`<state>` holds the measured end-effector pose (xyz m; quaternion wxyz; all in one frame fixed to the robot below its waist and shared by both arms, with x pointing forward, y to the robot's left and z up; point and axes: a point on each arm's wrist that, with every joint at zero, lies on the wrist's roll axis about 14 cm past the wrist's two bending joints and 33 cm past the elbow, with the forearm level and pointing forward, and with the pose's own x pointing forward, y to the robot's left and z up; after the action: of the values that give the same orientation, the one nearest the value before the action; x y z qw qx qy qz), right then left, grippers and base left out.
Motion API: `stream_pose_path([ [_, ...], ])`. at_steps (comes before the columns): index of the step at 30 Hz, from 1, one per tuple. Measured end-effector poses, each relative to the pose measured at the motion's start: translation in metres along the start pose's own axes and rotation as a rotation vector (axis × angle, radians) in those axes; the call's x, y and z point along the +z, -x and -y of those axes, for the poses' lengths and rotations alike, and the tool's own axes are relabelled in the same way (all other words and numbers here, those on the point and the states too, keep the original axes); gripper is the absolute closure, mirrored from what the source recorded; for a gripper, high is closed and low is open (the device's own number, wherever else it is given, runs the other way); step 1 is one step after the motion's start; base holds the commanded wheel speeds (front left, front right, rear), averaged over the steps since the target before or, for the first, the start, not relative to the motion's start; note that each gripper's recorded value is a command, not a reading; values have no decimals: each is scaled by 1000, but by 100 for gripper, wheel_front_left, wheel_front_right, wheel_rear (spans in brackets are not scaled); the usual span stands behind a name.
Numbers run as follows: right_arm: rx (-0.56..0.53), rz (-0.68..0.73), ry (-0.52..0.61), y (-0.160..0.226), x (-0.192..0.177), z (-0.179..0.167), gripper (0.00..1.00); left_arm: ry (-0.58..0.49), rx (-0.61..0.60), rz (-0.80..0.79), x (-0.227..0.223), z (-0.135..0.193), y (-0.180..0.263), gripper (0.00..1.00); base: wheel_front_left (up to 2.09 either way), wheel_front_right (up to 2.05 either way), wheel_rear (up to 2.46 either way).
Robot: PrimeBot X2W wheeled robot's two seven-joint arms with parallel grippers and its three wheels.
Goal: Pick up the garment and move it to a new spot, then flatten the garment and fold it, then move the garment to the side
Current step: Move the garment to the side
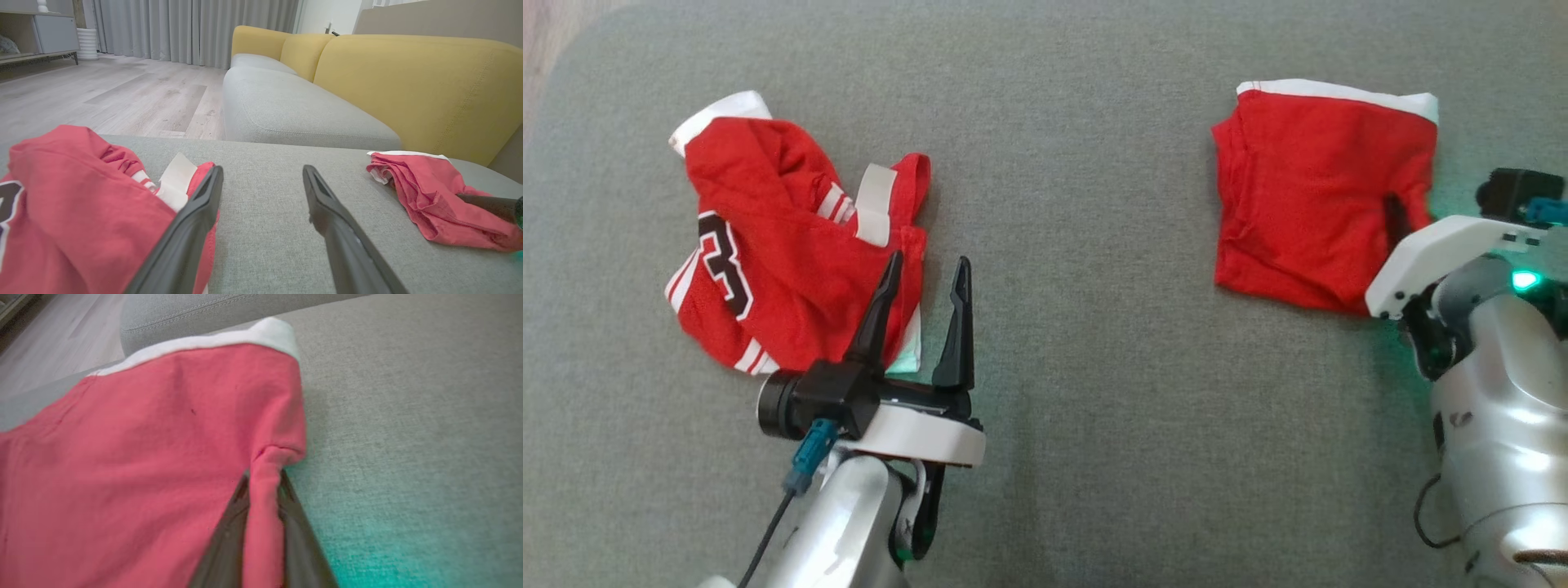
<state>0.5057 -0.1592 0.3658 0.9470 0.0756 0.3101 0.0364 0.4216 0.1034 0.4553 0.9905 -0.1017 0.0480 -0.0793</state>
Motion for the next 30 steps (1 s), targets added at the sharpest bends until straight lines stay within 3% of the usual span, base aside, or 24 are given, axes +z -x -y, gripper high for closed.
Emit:
stream_pose_path([
  [9, -9, 52, 194, 17, 16, 18, 100, 2, -28, 29, 10, 11, -3, 0, 0, 0, 0],
  [15, -122, 61, 380, 39, 37, 86, 100, 7, -43, 36, 12, 17, -8, 0, 0, 0, 0],
  [23, -328, -41, 583, 71, 47, 197, 100, 17, -37, 12, 1, 14, -14, 0, 0, 0, 0],
  [30, -386, -36, 607, 68, 58, 224, 100, 11, -17, -6, -7, 3, -20, 0, 0, 0, 0],
])
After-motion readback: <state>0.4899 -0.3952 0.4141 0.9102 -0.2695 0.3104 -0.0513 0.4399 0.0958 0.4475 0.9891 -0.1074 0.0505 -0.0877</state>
